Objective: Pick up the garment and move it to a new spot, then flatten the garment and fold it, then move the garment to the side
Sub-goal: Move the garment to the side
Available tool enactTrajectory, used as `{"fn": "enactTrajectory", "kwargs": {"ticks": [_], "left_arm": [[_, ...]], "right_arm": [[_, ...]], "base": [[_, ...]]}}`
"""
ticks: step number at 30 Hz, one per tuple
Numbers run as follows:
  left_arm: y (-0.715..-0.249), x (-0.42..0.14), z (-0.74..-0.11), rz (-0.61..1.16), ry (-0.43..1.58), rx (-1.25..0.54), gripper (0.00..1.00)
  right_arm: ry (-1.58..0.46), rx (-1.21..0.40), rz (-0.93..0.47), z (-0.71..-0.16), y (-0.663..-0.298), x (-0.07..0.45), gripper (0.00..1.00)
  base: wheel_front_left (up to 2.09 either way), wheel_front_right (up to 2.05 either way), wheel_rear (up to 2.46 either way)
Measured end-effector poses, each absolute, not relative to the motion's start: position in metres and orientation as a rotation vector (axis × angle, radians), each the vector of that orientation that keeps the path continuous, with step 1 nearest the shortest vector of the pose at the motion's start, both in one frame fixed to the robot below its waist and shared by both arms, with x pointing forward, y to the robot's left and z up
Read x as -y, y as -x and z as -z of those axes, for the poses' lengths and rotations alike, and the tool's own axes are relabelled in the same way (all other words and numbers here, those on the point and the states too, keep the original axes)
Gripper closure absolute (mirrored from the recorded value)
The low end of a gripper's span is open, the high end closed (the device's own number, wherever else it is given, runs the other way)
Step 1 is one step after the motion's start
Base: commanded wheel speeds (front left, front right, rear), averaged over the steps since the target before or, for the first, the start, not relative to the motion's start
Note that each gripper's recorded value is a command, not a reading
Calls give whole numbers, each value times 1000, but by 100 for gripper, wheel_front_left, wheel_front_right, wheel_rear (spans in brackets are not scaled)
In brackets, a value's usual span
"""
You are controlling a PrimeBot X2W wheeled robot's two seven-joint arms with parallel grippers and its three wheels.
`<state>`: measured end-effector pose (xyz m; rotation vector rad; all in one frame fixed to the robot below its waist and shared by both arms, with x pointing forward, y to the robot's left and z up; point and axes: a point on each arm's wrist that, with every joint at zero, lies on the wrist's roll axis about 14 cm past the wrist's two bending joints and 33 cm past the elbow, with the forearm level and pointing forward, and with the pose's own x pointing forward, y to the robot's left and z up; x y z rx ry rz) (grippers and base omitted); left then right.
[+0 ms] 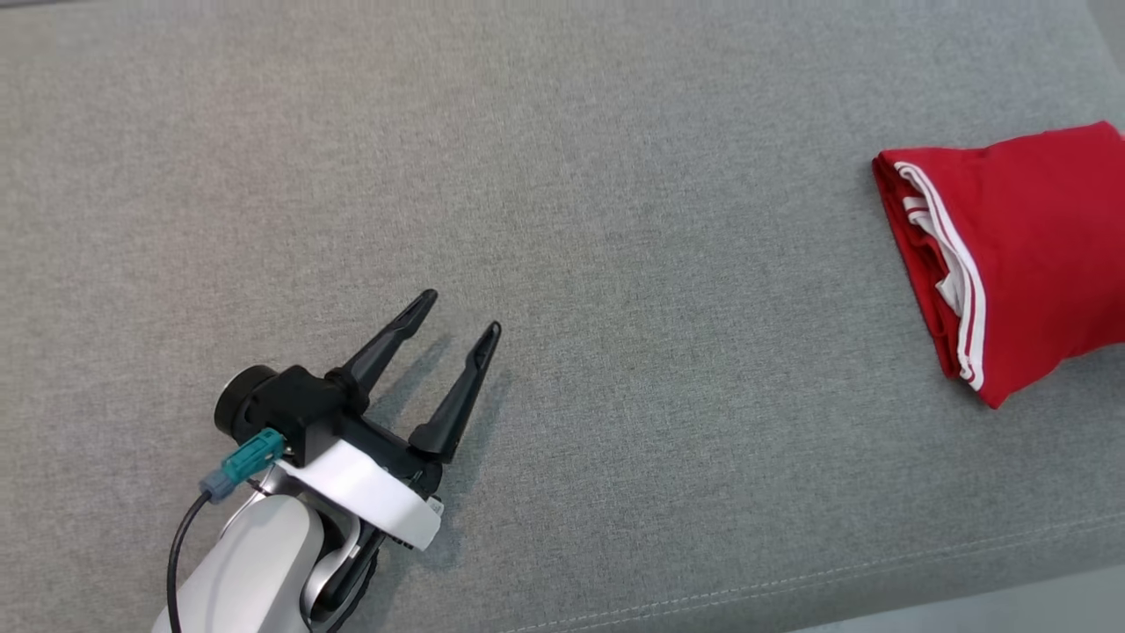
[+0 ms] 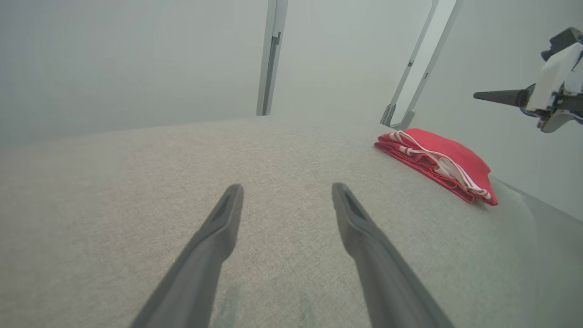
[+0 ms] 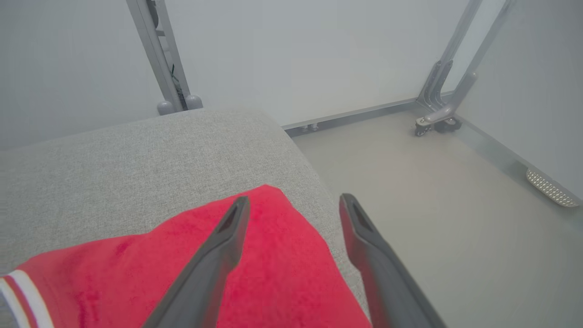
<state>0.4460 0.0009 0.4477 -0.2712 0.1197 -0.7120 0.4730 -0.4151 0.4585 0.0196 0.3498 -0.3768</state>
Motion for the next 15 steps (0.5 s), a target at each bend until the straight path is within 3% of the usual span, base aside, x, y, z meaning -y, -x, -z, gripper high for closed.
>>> {"fn": "enactTrajectory", "kwargs": {"ticks": [7,15], "left_arm": [[-441,-7,-468,669,288,-76,0],[-442,-30,-484,585,285,-31,0]], "right_arm": [[-25,-145,274,-520,-495,392,0],[-49,-67,166,-515,-493,341,0]], "base": [[0,0,0],[0,0,0]]}}
